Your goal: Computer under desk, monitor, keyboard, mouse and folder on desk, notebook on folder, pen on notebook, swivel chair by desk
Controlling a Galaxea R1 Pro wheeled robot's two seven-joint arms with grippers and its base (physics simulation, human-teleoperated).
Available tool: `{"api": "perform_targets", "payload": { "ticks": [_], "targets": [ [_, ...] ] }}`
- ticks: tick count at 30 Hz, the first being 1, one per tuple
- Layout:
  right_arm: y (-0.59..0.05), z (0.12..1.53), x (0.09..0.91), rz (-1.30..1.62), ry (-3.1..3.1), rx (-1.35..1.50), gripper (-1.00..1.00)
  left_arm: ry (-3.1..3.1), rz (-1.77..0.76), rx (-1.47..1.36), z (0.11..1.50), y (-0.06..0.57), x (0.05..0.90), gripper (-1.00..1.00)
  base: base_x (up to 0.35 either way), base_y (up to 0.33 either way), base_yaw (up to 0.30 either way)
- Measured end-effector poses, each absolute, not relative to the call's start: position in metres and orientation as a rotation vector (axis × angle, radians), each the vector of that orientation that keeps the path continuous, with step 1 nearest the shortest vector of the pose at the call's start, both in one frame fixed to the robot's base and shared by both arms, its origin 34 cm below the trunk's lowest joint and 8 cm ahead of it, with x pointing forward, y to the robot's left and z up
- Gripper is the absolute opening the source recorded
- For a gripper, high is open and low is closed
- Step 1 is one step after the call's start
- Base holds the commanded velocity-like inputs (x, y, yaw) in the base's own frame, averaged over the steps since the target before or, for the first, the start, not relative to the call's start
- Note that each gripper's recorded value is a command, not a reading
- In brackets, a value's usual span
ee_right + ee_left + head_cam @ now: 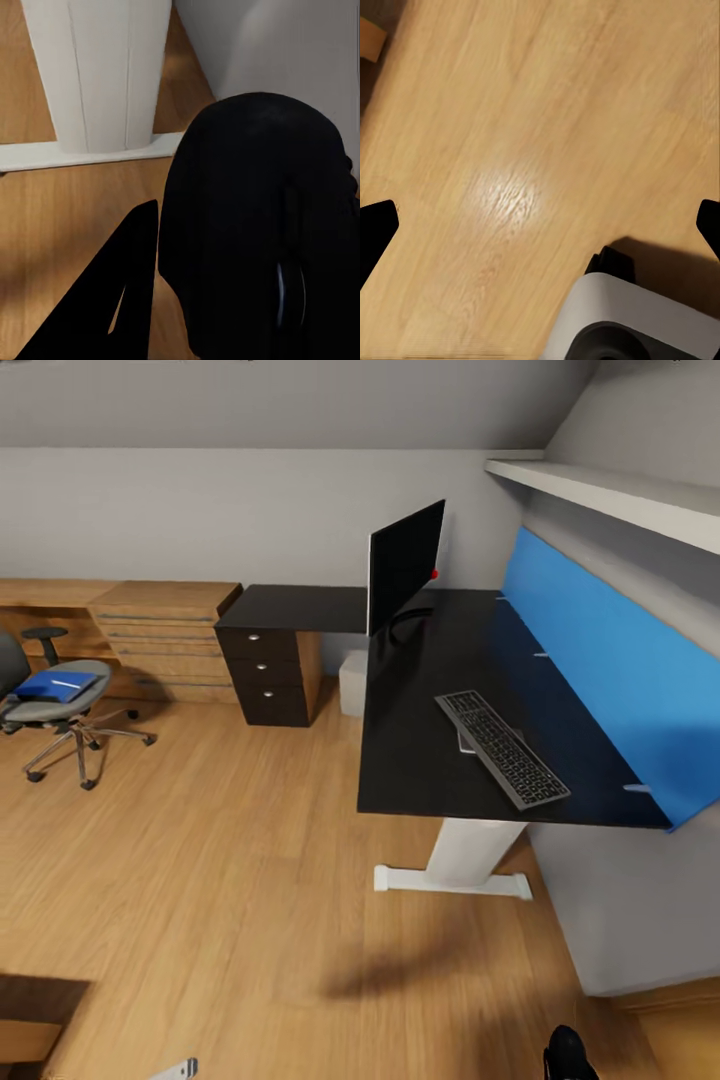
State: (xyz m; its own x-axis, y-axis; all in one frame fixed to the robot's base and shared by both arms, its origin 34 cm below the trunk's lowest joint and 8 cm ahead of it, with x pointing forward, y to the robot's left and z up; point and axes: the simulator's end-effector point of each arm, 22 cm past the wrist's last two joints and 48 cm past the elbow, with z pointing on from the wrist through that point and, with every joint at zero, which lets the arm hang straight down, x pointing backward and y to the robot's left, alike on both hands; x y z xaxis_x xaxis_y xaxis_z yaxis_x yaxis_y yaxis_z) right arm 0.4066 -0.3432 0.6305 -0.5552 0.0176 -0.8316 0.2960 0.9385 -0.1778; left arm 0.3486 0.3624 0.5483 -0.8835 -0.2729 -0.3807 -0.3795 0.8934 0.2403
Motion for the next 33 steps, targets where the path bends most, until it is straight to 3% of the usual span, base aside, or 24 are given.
{"api": "perform_targets", "payload": {
  "ticks": [14,33],
  "targets": [
    [-0.348,0.646,0.405,-0.392,2.063,0.254,-1.0,2.704,0.414,-0.471,0.551,0.352,0.357,1.0,0.0,0.0,0.158],
    [-0.355,0.655,0.407,-0.447,2.026,0.307,-1.0,2.684,0.397,-0.453,0.557,0.349,0.367,1.0,-0.037,0.0,0.0]
  ]
}}
